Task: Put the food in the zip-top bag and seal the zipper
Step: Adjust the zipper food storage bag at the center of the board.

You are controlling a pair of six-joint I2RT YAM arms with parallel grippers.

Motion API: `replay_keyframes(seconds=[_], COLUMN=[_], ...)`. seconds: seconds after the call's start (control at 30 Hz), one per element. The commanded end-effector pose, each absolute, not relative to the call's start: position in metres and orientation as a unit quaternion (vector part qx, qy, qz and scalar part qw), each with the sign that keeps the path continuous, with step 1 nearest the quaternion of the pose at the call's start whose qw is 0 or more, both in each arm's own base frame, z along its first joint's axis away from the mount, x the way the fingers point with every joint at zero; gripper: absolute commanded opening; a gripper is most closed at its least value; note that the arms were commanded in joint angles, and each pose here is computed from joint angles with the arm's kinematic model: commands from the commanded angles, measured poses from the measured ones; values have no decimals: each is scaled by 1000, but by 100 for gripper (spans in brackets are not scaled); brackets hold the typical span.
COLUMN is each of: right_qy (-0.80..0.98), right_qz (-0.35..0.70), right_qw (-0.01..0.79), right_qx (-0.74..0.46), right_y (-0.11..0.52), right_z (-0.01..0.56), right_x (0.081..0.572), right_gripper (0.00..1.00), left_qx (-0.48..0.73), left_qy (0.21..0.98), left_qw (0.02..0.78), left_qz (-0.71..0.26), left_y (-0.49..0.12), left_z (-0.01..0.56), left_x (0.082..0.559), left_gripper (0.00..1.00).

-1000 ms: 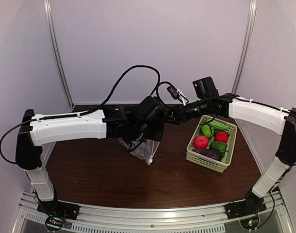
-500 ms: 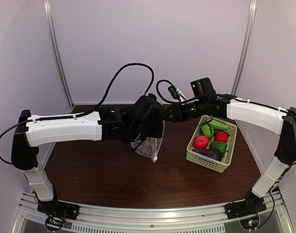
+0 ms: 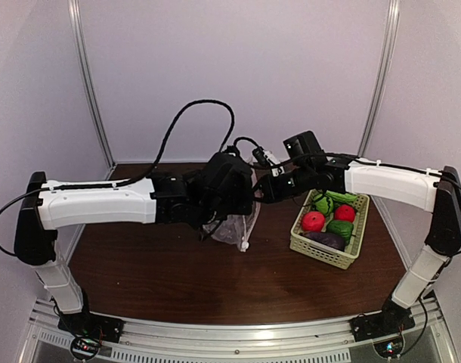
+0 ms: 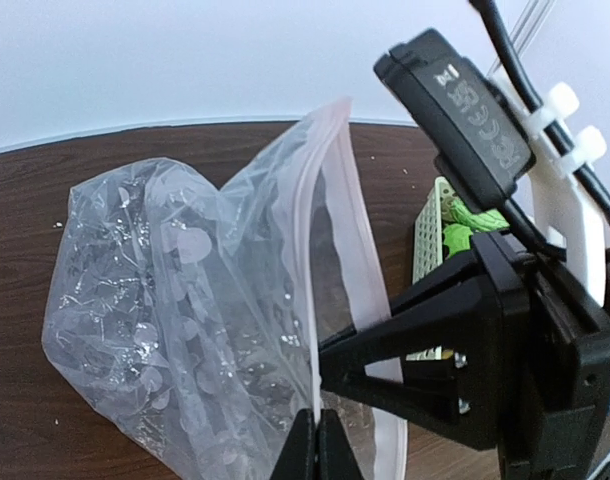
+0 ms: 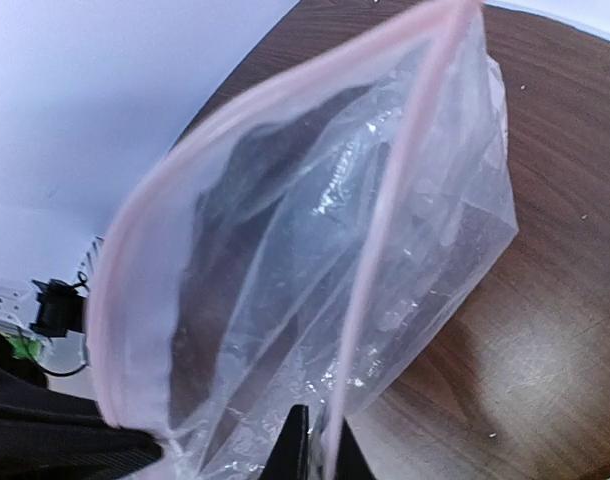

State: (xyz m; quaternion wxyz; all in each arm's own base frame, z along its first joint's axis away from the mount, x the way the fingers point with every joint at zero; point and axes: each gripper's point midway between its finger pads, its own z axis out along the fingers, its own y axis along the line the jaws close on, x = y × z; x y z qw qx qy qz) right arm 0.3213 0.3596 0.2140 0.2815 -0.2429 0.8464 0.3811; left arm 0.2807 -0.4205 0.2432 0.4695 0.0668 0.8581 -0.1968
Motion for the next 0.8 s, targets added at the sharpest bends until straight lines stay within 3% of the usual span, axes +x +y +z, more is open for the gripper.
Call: replay_keyframes(seconds=[0.0, 0.17, 0.33, 0.57, 0.77], right_qy=[881, 884, 871, 823, 818], right_qz=[311, 291, 296, 387, 328], right_qw=[307, 346, 364, 335, 359], right_qx=[-183, -119, -144, -247, -307], right_y=[327, 279, 281, 309, 276], right_z=[204, 212, 222, 241, 260], right_x=[351, 382, 378, 339, 320], right_gripper=[0, 0, 0, 33, 51], left_qx=[27, 19, 40, 76, 83], left_qy=[838, 830, 837, 857, 858], left_qw=[512, 529, 517, 482, 484], left_qz=[-188, -174, -175, -165, -152], left_y=[-395, -373, -384, -405, -399], left_z=[279, 291, 281, 250, 249], left_x=[284, 283, 284, 288, 295], left_gripper=[0, 0, 0, 0, 0])
